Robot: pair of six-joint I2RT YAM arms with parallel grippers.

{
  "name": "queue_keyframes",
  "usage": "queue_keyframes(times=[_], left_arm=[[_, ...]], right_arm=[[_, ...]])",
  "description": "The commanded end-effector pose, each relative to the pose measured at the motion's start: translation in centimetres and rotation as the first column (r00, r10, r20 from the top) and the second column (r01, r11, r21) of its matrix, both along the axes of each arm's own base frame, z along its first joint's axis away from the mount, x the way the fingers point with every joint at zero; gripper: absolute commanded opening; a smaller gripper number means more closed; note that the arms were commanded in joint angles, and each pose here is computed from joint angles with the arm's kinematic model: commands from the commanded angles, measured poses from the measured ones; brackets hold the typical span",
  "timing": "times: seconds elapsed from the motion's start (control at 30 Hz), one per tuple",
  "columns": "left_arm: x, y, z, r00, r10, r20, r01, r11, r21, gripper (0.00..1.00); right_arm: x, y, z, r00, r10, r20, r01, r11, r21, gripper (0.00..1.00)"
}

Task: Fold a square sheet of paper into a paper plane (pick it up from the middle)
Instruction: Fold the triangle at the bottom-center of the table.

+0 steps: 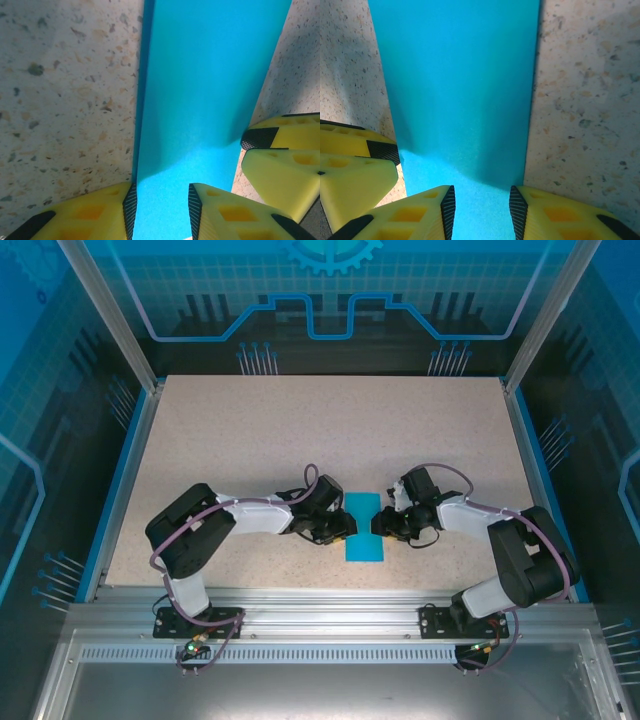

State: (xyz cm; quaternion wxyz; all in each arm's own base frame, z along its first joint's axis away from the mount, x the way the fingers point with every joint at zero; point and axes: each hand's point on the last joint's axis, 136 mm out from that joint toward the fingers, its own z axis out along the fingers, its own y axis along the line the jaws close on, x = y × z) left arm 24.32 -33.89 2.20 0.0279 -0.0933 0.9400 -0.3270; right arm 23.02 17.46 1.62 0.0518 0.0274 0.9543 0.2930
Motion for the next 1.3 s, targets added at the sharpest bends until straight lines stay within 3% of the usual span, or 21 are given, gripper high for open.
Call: queue_keyframes(times=[0.0, 0.5, 0.87, 1.27], left_arm=[[-0.3, -1.3, 0.9, 1.000, -0.017, -0.007, 0.017, 0.999, -0.045, 0.36], [-0.7, 1.5, 2.3, 0.996, 0.060, 0.058, -0.059, 0.998, -0.026, 0.40], [-1.2, 1.1, 1.4, 0.999, 0.046, 0.016, -0.046, 0.999, -0.025, 0.41], [-2.7, 0.6, 0.7, 0.998, 0.051, -0.041, -0.052, 0.998, -0.036, 0.40]], right_arm=[[-1.4, -0.9, -1.3, 0.998, -0.013, -0.068, 0.011, 1.000, -0.029, 0.38], [-1.3, -1.3, -1.4, 0.996, -0.033, -0.081, 0.030, 0.999, -0.033, 0.34], [-1.1, -1.6, -1.4, 0.994, -0.061, -0.088, 0.061, 0.998, -0.012, 0.28], [-1.2, -1.5, -1.1, 0.994, -0.063, -0.090, 0.067, 0.997, 0.035, 0.29]])
